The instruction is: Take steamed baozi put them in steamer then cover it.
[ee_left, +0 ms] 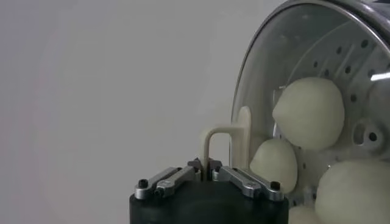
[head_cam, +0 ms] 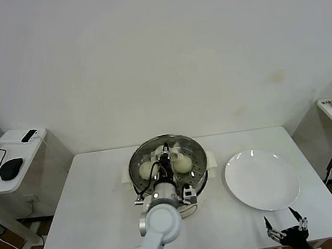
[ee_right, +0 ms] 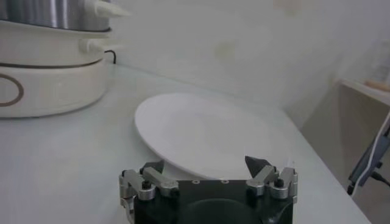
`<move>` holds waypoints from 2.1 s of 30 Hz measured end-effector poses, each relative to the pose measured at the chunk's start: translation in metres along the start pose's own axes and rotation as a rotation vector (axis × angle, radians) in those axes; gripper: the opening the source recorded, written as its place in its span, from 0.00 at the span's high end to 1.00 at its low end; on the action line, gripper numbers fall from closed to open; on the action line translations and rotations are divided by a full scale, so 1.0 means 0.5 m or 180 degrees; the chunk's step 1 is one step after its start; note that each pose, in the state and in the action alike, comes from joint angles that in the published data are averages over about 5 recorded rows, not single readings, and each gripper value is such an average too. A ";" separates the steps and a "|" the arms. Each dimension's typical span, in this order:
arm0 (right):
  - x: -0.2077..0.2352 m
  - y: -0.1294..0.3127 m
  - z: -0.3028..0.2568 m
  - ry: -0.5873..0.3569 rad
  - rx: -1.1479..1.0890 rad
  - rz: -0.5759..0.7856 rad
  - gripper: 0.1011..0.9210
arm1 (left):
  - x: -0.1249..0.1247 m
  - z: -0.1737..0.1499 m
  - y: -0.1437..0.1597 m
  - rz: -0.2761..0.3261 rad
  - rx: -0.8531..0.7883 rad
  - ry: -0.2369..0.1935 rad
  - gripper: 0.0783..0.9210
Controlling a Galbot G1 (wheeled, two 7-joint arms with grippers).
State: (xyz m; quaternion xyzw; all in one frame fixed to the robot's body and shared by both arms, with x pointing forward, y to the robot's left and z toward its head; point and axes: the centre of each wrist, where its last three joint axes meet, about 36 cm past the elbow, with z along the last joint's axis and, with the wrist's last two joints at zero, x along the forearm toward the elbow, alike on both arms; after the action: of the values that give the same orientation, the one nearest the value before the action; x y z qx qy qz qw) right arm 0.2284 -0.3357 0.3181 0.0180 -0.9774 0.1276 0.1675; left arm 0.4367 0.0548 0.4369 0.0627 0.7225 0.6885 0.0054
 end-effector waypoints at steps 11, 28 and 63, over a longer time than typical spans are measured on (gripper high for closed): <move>0.002 0.003 0.000 0.0011 0.0019 -0.0023 0.12 | 0.050 0.011 0.014 -0.0080 0.0132 -0.0088 0.44; 0.011 0.005 -0.010 -0.0117 -0.0007 -0.0023 0.12 | 0.220 0.167 0.004 -0.0161 0.1515 -0.0508 0.12; 0.027 0.043 -0.053 -0.0396 -0.0302 -0.0176 0.12 | 0.379 0.404 -0.154 -0.0394 0.4530 0.0440 0.12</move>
State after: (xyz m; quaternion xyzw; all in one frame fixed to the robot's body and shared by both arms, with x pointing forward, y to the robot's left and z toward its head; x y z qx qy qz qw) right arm 0.2225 -0.3080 0.3416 0.0448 -0.9900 0.0751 0.1105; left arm 0.2612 0.2707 0.3646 -0.0338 0.9972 0.0512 -0.0435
